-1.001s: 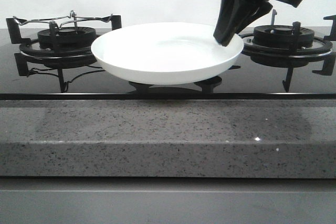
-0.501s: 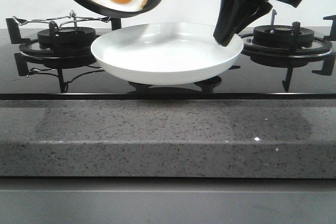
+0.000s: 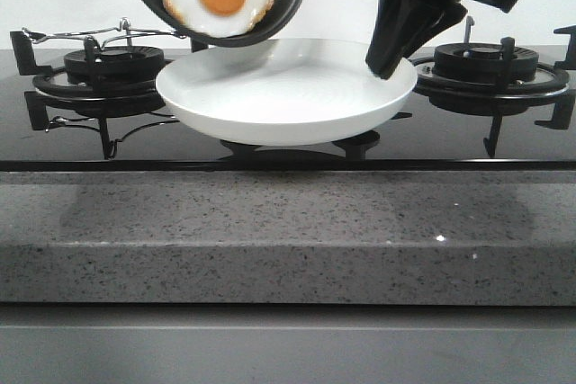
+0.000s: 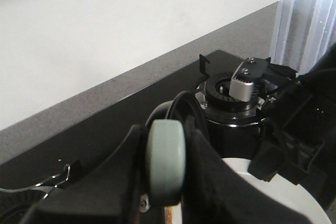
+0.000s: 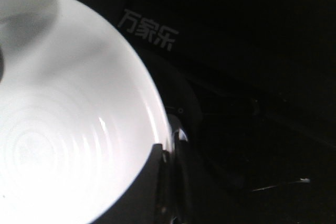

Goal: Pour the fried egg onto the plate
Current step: 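Tip the pan further with the left gripper, sliding the egg onto the plate, then lower the empty pan back onto its burner with the left gripper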

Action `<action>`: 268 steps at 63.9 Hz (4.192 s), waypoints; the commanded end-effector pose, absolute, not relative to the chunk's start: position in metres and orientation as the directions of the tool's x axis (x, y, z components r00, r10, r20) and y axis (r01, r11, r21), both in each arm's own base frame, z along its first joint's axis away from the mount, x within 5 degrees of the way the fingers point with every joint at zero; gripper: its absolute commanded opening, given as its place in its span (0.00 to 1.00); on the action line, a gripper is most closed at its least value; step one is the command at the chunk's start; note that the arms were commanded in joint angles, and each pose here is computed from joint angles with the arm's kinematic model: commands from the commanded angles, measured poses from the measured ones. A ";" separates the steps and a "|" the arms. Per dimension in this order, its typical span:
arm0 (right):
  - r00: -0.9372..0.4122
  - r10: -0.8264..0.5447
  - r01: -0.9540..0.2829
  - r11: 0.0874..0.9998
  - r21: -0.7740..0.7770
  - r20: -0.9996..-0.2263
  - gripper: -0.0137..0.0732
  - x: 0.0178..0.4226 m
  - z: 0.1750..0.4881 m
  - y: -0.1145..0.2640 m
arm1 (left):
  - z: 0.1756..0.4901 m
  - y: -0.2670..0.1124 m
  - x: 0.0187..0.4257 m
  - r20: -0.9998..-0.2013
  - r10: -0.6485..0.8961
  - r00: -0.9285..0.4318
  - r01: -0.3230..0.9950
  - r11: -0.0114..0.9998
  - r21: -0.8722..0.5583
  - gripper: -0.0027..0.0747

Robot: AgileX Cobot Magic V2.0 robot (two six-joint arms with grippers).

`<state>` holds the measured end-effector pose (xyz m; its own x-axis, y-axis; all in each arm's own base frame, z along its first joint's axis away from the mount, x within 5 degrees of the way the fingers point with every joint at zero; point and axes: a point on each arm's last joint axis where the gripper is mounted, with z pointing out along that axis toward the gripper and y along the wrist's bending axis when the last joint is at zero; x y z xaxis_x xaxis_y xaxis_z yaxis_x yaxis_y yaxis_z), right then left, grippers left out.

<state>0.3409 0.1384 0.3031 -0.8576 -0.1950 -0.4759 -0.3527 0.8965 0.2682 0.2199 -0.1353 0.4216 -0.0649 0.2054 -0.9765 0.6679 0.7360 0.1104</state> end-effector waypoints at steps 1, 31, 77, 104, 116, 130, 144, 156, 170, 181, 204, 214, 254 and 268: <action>-0.813 -0.177 -0.377 0.886 0.270 -0.555 0.09 0.335 0.329 0.137 | 0.445 -0.134 0.205 -0.983 0.151 0.108 0.591 0.785 0.185 0.01; -0.813 -0.177 -0.377 0.886 0.270 -0.555 0.09 0.335 0.329 0.137 | 0.434 -0.147 0.193 -0.958 0.189 0.218 0.565 0.775 0.281 0.01; -0.813 -0.177 -0.377 0.886 0.270 -0.555 0.09 0.335 0.329 0.137 | 0.424 -0.074 0.241 -0.843 -0.492 -0.217 0.349 0.768 -0.537 0.01; -0.813 -0.177 -0.377 0.886 0.270 -0.555 0.09 0.335 0.329 0.137 | 0.383 0.005 0.307 -0.440 -0.741 -0.508 0.335 0.300 -0.893 0.01; -0.813 -0.177 -0.377 0.886 0.270 -0.555 0.09 0.335 0.329 0.137 | 0.364 0.027 0.335 -0.384 -0.787 -0.483 0.243 0.300 -0.922 0.01; -0.813 -0.177 -0.377 0.886 0.270 -0.555 0.09 0.335 0.329 0.137 | 0.354 0.038 0.363 -0.346 -0.800 -0.490 0.212 0.276 -0.938 0.01; -0.813 -0.177 -0.377 0.886 0.270 -0.555 0.09 0.335 0.329 0.137 | 0.331 0.046 0.380 -0.278 -0.821 -0.499 0.135 0.244 -0.960 0.01; -0.813 -0.177 -0.377 0.886 0.270 -0.555 0.09 0.335 0.329 0.137 | 0.322 0.058 0.384 -0.263 -0.840 -0.476 0.101 0.245 -0.964 0.01; -0.813 -0.177 -0.377 0.886 0.270 -0.555 0.09 0.335 0.329 0.137 | 0.321 0.063 0.384 -0.268 -0.848 -0.457 0.085 0.258 -0.962 0.01; -0.813 -0.177 -0.377 0.886 0.270 -0.555 0.09 0.335 0.329 0.137 | 0.318 0.061 0.384 -0.286 -0.833 -0.474 0.077 0.285 -0.956 0.01; -0.813 -0.177 -0.377 0.886 0.270 -0.555 0.09 0.335 0.329 0.137 | 0.308 0.059 0.387 -0.273 -0.812 -0.516 0.076 0.274 -0.959 0.04; -0.813 -0.177 -0.377 0.886 0.270 -0.555 0.09 0.335 0.329 0.137 | 0.308 0.058 0.386 -0.282 -0.804 -0.524 0.083 0.281 -0.956 0.25; -0.813 -0.177 -0.377 0.886 0.270 -0.555 0.09 0.335 0.329 0.137 | 0.297 0.060 0.366 -0.367 -0.606 -0.706 0.133 0.395 -0.909 0.62; -0.813 -0.177 -0.377 0.886 0.270 -0.555 0.09 0.335 0.329 0.137 | 0.299 0.063 0.358 -0.361 -0.565 -0.742 0.162 0.371 -0.914 0.60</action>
<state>0.3402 0.1383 0.3024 -0.8599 -0.2003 -0.4696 -0.3549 0.8957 0.2678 0.3646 0.0668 0.2677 -0.7572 -0.5728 -0.3139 0.0622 0.4151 -0.9076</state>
